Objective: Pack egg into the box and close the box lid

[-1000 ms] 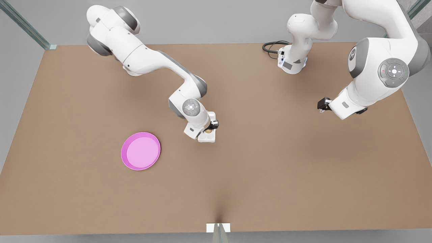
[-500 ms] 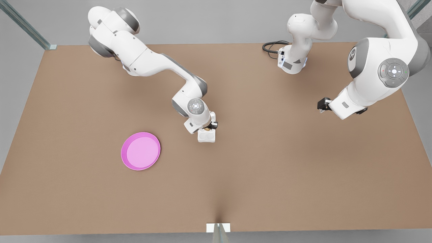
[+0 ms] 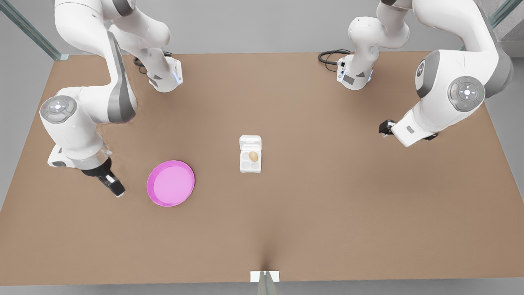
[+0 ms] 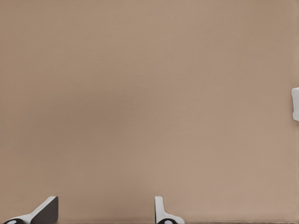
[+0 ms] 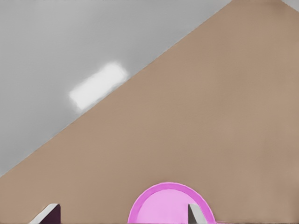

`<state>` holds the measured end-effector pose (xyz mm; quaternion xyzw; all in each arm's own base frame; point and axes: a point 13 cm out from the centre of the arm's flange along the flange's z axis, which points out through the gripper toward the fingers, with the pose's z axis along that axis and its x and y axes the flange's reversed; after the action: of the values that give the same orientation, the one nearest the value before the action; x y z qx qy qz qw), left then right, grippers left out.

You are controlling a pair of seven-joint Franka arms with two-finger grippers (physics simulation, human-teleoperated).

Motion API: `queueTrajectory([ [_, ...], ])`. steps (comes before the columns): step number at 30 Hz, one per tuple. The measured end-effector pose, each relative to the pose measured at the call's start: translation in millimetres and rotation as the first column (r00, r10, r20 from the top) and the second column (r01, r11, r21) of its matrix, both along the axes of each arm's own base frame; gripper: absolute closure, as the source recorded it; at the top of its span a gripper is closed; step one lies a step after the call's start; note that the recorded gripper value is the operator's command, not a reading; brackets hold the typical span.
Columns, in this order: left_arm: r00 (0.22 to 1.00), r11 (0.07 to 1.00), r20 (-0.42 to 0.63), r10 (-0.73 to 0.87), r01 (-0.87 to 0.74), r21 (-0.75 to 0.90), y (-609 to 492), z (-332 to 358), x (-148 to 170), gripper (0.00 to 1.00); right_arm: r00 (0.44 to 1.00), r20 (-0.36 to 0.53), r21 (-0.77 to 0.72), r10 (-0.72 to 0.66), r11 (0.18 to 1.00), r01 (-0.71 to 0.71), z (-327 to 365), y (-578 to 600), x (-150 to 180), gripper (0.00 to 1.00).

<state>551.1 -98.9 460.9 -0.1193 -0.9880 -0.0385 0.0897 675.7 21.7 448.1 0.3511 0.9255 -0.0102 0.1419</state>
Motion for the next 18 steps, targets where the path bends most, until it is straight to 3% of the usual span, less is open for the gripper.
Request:
queueTrajectory([
  [2,0.99,0.992,-0.061,-0.125,0.124,-0.012,-78.1,-5.6,-32.3,0.0,0.996,-0.093,0.012,-0.012,1.0,0.013,18.9,-48.9,-33.3,0.0],
  [4,0.911,0.926,-0.169,-0.377,0.372,-0.063,-235.2,-24.4,-130.5,0.01,0.987,-0.16,0.029,0.027,0.999,-0.023,28.9,-66.9,-46.8,0.0],
  [5,0.828,0.864,-0.252,-0.502,0.494,-0.096,-312.1,-53.1,-201.9,0.51,0.98,-0.191,0.036,0.059,0.998,-0.053,25.7,-69.1,-46.8,0.0],
  [6,0.767,0.82,-0.301,-0.566,0.561,-0.114,-363.1,-76.5,-261.8,0.79,0.974,-0.205,0.041,0.093,0.995,-0.086,27.3,-69.0,-44.9,0.0],
  [8,0.724,0.787,-0.332,-0.605,0.608,-0.108,-421.8,-108.1,-344.8,0.79,0.96,-0.236,0.052,0.149,0.989,-0.14,26.3,-74.3,-47.4,0.0],
  [9,0.729,0.795,-0.345,-0.592,0.598,-0.101,-440.6,-129.1,-367.5,0.79,0.951,-0.253,0.058,0.177,0.984,-0.168,21.0,-75.7,-47.9,0.0],
  [11,0.767,0.845,-0.39,-0.51,0.532,-0.06,-459.4,-190.4,-377.2,0.79,0.933,-0.275,0.068,0.231,0.973,-0.221,14.6,-76.2,-49.3,0.0],
  [13,0.819,0.894,-0.406,-0.405,0.447,0.01,-462.8,-245.1,-367.8,0.79,0.916,-0.287,0.073,0.28,0.96,-0.27,12.6,-76.5,-51.0,0.0],
  [18,0.959,0.982,-0.268,-0.089,0.13,0.138,-456.4,-329.3,-285.2,0.79,0.883,-0.297,0.078,0.363,0.931,-0.356,13.0,-87.6,-53.6,0.0],
])
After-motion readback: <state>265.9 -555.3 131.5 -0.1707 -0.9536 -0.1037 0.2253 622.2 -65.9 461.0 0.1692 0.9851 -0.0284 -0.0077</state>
